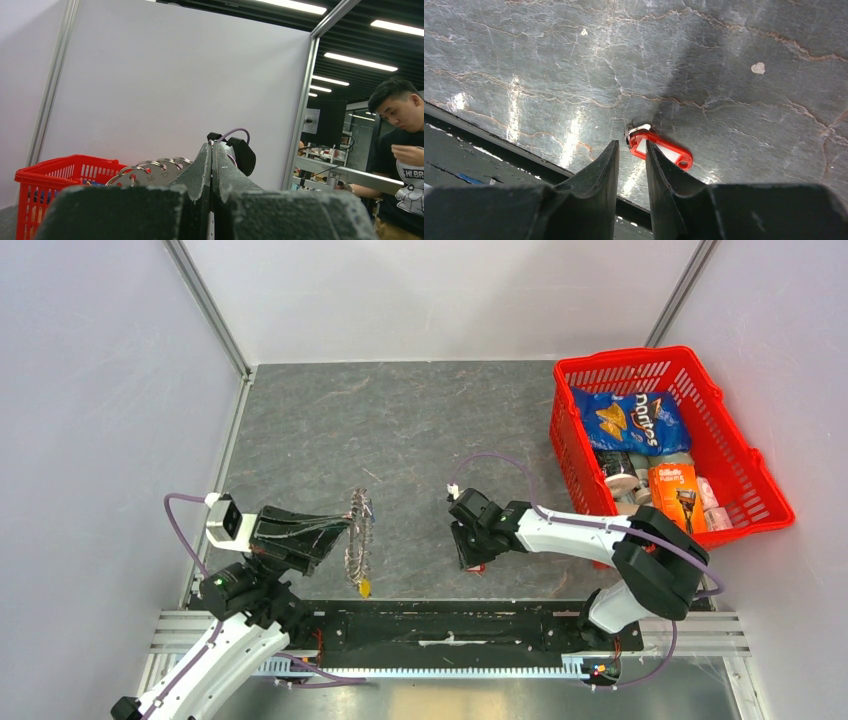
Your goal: Put the keys on the keyring
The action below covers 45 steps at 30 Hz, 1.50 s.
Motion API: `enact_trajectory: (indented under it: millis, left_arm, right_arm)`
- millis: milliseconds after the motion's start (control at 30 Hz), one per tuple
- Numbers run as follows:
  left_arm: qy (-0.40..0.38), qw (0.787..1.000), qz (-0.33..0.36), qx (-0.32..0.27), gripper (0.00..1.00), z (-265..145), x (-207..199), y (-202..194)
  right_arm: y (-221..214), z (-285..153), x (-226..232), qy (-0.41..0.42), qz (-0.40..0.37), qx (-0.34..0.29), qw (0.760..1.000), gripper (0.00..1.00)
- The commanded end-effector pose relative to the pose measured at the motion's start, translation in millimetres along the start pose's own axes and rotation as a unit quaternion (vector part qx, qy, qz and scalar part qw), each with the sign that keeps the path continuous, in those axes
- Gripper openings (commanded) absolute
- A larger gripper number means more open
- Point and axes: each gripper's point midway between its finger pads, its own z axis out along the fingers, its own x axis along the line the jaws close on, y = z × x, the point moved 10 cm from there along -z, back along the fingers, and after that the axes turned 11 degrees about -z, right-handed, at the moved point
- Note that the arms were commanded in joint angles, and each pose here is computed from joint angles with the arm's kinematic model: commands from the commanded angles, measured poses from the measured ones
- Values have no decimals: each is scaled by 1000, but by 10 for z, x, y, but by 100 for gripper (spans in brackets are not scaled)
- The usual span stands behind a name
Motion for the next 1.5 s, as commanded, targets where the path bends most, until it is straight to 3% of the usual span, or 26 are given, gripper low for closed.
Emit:
enact_trajectory:
  millis: [0,667,800,933,1067,1233,1467]
  left_arm:
    - [-21,999,31,-8,2,14,-79,55]
    - [-19,999,33,-7,2,9,-81,56]
    - [-17,999,32,-6,2,10,-73,52]
    - [-16,999,31,-6,2,13,-73,53]
    - [-21,999,28,-6,2,35,-97,72]
    - [-32,999,12,-7,2,83,-144,102]
    - [-54,998,-12,-10,2,170,-213,155]
  right_arm:
    - [139,-14,45,-1,-8,-23,1000,32]
    - [151,33,22,-15,-15,-26,999,10]
    - [190,36,29,-13,-24,-33,999,1]
    - [211,-48,33,-7,-40,-48,998,0]
    - [219,-343,53,14,-62,-79,995,0]
    - [177,-1020,115,95,-115,-149,978,0]
    - [80,-1856,222,220,-226,-229,921,0]
